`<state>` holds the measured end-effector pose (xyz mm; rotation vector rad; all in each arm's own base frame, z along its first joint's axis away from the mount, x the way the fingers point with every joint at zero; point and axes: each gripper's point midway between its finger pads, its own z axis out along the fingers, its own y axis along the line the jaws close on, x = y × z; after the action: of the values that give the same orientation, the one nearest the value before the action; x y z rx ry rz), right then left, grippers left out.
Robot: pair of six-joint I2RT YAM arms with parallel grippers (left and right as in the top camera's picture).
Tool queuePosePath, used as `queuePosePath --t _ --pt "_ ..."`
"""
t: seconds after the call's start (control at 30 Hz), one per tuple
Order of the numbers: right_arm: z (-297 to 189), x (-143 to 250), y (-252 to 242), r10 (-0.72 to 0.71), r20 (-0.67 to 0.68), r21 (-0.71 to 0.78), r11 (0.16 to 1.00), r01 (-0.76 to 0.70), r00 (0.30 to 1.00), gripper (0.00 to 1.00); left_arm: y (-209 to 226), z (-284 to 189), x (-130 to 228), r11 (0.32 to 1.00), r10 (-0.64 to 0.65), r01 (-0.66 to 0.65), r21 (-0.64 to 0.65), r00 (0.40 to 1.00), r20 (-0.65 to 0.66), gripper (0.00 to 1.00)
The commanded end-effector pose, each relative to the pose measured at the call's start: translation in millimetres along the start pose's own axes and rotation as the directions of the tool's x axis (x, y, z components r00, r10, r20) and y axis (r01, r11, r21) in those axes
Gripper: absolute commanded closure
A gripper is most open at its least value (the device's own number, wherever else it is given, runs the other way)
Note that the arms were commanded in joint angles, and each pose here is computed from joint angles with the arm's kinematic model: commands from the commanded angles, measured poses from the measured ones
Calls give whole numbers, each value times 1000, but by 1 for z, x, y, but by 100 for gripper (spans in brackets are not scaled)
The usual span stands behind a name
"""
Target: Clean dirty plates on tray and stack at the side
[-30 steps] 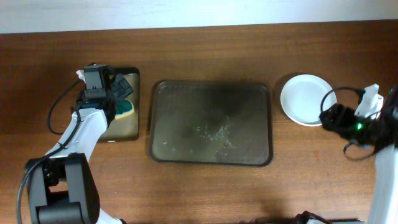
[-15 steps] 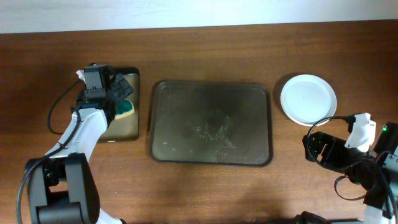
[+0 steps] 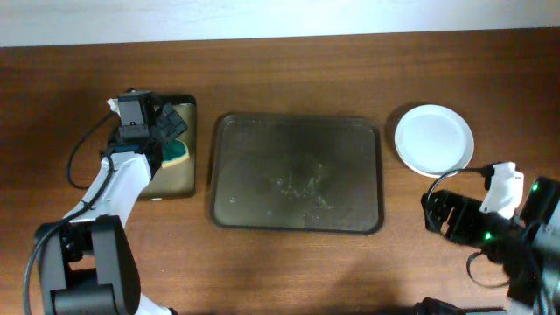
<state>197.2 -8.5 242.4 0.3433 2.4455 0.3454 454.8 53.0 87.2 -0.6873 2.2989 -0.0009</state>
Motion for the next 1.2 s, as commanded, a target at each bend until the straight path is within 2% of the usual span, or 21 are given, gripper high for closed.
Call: queuePosePath --t 0.0,0.1,0.17,0.37,0.5,0.6,0.7,0.87,1.0,1.17 --pt "-24 0 7 -158 122 81 985 149 980 2 -1 -7 -8 1000 3 -3 11 1000 22 0" --pt "-42 3 14 -265 199 118 962 245 944 2 -1 -7 -8 1000 3 -3 11 1000 22 1" --pt "-55 3 29 -328 294 85 944 318 898 2 -2 -7 -8 1000 3 -3 11 1000 22 1" --pt "-43 2 42 -358 397 30 925 378 845 2 -1 -7 -8 1000 3 -3 11 1000 22 1" --pt "-17 1 55 -353 570 -37 891 453 742 1 -2 -7 -8 1000 3 -3 11 1000 22 1" --pt "10 11 60 -338 696 -65 849 524 634 2 -2 -7 -8 1000 3 -3 11 1000 22 1" --pt "25 15 64 -325 758 -65 825 561 566 2 -2 -7 -8 1000 3 -3 11 1000 22 1" --pt "44 14 61 -318 780 -55 822 566 539 1 -2 -7 -8 1000 3 -3 11 1000 22 1" --pt "61 11 41 -323 766 7 869 495 556 1 -2 -7 -8 1000 3 -3 11 1000 22 0" --pt "86 20 29 -329 741 14 879 477 585 2 -2 -7 -8 1000 3 -3 11 1000 22 1"
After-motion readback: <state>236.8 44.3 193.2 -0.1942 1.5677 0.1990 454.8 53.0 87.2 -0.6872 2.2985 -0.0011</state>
